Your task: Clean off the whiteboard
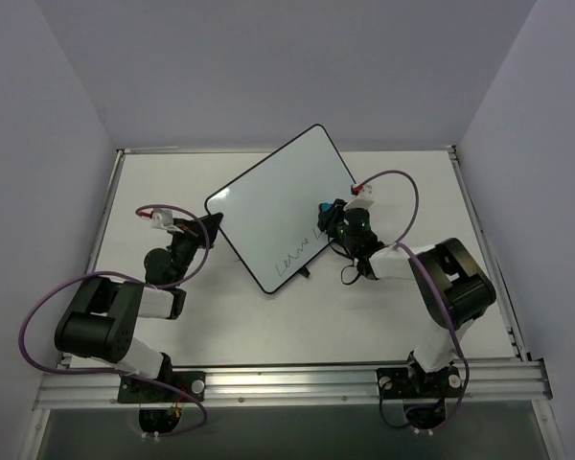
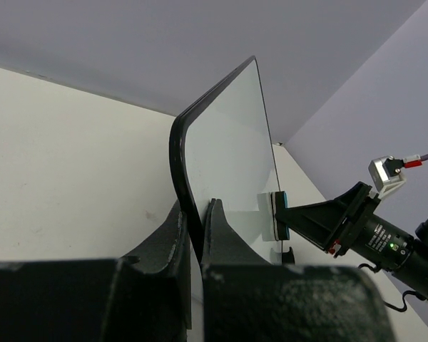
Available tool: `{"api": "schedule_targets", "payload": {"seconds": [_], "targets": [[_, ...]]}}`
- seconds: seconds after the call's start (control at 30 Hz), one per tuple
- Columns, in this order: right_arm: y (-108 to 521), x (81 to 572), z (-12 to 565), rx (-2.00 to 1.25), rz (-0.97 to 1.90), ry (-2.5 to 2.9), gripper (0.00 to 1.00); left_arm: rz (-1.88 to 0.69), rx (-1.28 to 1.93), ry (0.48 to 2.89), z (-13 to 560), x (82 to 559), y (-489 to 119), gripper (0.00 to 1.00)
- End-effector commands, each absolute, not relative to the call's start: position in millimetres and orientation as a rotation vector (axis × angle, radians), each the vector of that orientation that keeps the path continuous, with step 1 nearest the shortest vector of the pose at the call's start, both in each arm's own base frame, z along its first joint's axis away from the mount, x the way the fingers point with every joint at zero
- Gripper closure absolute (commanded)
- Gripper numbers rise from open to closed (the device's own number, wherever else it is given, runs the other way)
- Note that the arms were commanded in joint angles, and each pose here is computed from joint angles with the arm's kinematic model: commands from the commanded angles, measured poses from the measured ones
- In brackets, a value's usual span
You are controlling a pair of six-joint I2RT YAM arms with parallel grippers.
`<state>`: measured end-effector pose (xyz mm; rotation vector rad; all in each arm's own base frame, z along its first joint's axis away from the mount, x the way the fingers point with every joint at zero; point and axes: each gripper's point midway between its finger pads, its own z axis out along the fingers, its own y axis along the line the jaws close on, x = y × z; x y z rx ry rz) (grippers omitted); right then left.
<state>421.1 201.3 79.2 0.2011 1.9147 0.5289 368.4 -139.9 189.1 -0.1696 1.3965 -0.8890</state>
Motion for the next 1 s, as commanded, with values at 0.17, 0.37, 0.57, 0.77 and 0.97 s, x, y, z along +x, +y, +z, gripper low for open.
{"api": "schedule_targets", "payload": {"seconds": [0.17,0.37,0.57,0.77,0.97], "targets": [[297,318,29,0.012,0.714,2.127,1.0,-0.778,0.11,1.508,148,356,-158,0.98],[267,321,16,0.123,0.619,2.175,1.0,-0.777,0.109,1.504,150,356,-158,0.98],[232,324,6,0.231,0.561,2.214,1.0,-0.78,0.111,1.502,150,355,-158,0.98],[204,323,2,0.305,0.468,2.227,1.0,-0.779,0.107,1.5,151,356,-158,0.98],[177,332,0,0.4,0.427,2.232,1.0,-0.779,0.109,1.503,150,355,-158,0.98]]}}
